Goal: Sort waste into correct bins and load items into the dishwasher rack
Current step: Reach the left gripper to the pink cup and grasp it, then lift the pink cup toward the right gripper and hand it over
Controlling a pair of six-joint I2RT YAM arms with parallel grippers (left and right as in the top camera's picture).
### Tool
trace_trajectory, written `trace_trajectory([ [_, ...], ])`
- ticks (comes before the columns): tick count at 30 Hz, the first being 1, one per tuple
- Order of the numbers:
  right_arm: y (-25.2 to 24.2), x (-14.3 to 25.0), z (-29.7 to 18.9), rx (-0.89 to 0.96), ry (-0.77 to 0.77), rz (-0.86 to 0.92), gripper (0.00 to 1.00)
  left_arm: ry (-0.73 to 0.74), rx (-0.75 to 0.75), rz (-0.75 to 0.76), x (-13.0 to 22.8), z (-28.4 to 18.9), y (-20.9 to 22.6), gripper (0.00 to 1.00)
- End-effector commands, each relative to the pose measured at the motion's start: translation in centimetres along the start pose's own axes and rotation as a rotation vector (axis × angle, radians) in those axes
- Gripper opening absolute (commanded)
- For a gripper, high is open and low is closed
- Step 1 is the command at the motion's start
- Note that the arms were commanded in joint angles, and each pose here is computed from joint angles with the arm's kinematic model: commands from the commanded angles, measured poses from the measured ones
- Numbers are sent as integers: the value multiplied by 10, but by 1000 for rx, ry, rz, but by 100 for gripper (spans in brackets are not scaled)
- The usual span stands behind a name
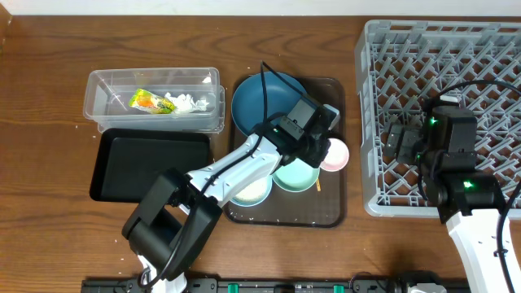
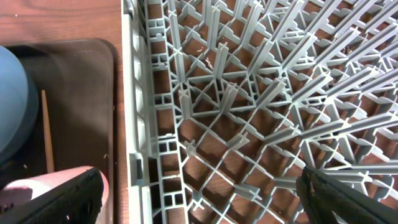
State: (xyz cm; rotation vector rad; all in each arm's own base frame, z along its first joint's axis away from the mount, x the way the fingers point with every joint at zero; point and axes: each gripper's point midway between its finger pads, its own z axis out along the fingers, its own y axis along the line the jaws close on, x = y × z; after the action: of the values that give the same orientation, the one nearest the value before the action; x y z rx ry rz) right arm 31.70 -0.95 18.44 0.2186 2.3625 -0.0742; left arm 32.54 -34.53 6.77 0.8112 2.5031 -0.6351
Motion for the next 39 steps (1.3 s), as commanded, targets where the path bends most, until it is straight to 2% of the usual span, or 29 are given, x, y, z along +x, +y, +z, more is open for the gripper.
trace_trajectory([
  [1,-9,-9,-3,26,-22,33,99,-5,5,-3,-2,-1,1,6],
  [5,-9,-9,-3,26,-21,33,99,-41,-4,-17,-13,-15,8,6],
  [9,-12,-10,-3,43,-25,33,99,-124,-25,-47,-36,-50,24,6],
  [14,-11,-13,0,10,-31,49,99,-240,-54,-253,-59,-104,62,6],
  [16,7,-15,3,-96,-30,-1,99,-257,5,-311,-63,-116,66,6],
  [18,38,-17,2,-271,-36,-103,99,-248,149,-325,-64,-125,59,6],
  [23,118,-5,-24,-810,-91,-387,99,-222,452,-347,-62,-148,47,6],
  [26,145,6,-47,-1069,-141,-496,99,-231,624,-320,-63,-168,42,6],
  [32,162,16,-57,-1266,-195,-567,99,-241,689,-347,-61,-180,53,6],
  [39,177,10,-55,-1303,-282,-649,99,-222,706,-345,-61,-178,43,6],
])
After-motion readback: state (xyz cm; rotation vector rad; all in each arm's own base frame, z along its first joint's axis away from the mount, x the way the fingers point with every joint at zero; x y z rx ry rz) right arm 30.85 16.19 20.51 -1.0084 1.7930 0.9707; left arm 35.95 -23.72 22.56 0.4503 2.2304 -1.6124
